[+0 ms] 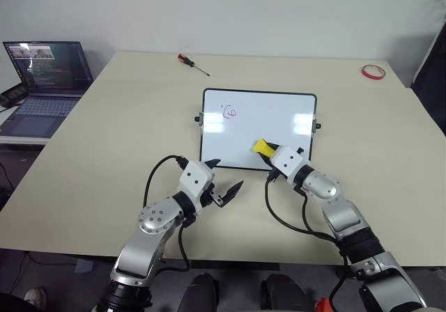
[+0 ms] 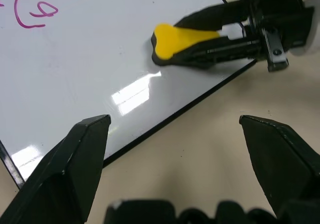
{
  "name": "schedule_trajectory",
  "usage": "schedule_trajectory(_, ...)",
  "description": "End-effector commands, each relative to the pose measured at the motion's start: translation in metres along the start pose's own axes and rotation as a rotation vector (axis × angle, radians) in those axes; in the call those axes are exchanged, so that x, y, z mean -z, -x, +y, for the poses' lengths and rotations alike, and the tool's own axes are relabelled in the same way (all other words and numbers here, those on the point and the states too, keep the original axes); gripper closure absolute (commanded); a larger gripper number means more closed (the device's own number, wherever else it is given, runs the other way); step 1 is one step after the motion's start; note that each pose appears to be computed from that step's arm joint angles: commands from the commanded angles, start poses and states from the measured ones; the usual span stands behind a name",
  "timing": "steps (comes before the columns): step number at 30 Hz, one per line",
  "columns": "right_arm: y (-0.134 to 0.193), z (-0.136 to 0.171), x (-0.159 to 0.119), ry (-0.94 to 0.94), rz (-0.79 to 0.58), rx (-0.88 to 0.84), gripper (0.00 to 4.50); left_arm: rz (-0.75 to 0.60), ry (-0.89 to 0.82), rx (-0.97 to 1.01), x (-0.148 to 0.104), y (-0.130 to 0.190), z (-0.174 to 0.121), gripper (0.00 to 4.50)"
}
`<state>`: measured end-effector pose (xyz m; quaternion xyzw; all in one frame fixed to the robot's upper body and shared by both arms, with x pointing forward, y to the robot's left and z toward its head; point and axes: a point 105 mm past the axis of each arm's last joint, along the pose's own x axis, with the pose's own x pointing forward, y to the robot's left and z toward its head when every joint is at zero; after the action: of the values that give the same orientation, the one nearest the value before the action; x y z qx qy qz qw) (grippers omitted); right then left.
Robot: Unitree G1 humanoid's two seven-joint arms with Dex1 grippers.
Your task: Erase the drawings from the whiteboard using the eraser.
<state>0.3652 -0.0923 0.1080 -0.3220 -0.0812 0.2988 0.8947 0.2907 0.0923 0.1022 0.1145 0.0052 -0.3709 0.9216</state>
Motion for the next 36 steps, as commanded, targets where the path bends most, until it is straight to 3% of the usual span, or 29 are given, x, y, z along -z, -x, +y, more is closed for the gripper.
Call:
schedule_trajectory(1,0.020,-0.019,0.036,-0.011,0.151,0.078,3.43,-0.042,-0.019,0.011,-0.011,-0.001,-0.001,0.00)
schedule_trajectory(13,0.028,0.020,0.030,0.039,0.105,-0.083,3.43,-0.036,-0.028,-0.019,-0.010,0.004,0.005,0.00)
schedule_trajectory(20,0.005,0.029,0.014,0.030,0.048,-0.096,3.43,-0.033,-0.031,-0.022,-0.011,0.006,0.005,0.00)
schedule_trajectory(26,-0.014,0.025,-0.003,0.048,-0.004,-0.067,3.43,-0.028,-0.031,-0.017,-0.011,0.007,0.004,0.00)
schedule_trajectory(36,-0.017,0.020,-0.015,0.021,-0.065,-0.046,3.43,-0.026,-0.030,-0.019,-0.012,0.008,0.002,0.00)
